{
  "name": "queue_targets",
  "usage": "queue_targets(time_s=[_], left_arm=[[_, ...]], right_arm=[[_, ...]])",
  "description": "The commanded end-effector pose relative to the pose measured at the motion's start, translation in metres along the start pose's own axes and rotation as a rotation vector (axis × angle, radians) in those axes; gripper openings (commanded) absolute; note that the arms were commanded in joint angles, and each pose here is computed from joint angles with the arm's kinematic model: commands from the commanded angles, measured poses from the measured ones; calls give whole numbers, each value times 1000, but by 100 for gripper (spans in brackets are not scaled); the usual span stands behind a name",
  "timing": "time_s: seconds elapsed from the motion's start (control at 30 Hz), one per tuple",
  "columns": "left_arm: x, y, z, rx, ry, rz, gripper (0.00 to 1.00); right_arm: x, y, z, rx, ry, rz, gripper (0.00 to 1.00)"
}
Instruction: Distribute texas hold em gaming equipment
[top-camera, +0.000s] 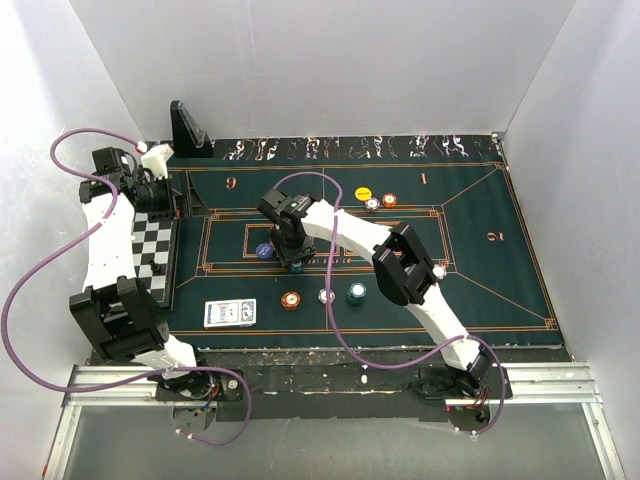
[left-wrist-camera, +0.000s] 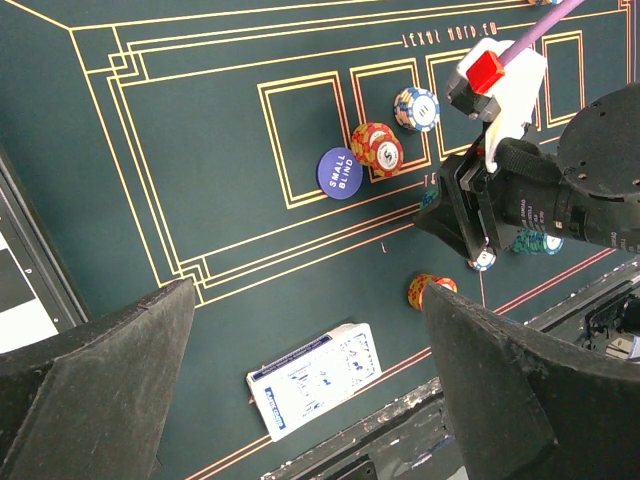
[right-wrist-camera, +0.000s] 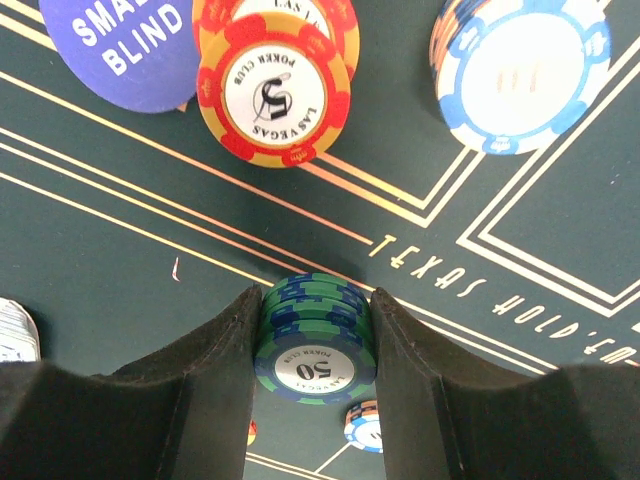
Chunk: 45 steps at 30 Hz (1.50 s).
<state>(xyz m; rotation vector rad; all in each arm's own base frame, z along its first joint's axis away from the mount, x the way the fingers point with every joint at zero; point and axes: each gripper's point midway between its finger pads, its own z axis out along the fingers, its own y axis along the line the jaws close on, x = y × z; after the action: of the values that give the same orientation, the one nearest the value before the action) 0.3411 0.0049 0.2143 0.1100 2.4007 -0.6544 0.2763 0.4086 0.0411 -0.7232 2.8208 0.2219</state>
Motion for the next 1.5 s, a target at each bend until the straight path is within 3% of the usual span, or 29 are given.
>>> queue_targets(time_s=[0.0, 0.43, 0.53, 0.67, 0.73, 0.9, 1.17, 1.3, 1.47], left_arm=[[-13, -5, -7, 20, -38, 39, 98], [-17, -6, -9, 17, -39, 45, 98], [-17, -5, -9, 15, -38, 43, 98], [-15, -6, -9, 20, -32, 40, 98], [-14, -11, -10, 43, -27, 47, 98], [-13, -12, -12, 41, -28, 48, 98], [-15, -14, -15, 38, -33, 51, 98], [-18, -18, -19, 42, -39, 49, 98], [-19, -21, -21, 60, -34, 55, 98]], right_arm=[[-29, 8, -7, -25, -98, -10, 36], [-34, 15, 13, -54, -87, -31, 45], [-36, 15, 13, -50, -95, -34, 52], [-38, 16, 8, -58, -102, -39, 74], [-38, 17, 3, -65, -109, -49, 80], [-44, 16, -26, -66, -159, -48, 82], [-52, -2, -118, -34, -311, -20, 83], [-22, -26, -139, 26, -299, 19, 84], [41, -56, -130, 83, -205, 70, 84]])
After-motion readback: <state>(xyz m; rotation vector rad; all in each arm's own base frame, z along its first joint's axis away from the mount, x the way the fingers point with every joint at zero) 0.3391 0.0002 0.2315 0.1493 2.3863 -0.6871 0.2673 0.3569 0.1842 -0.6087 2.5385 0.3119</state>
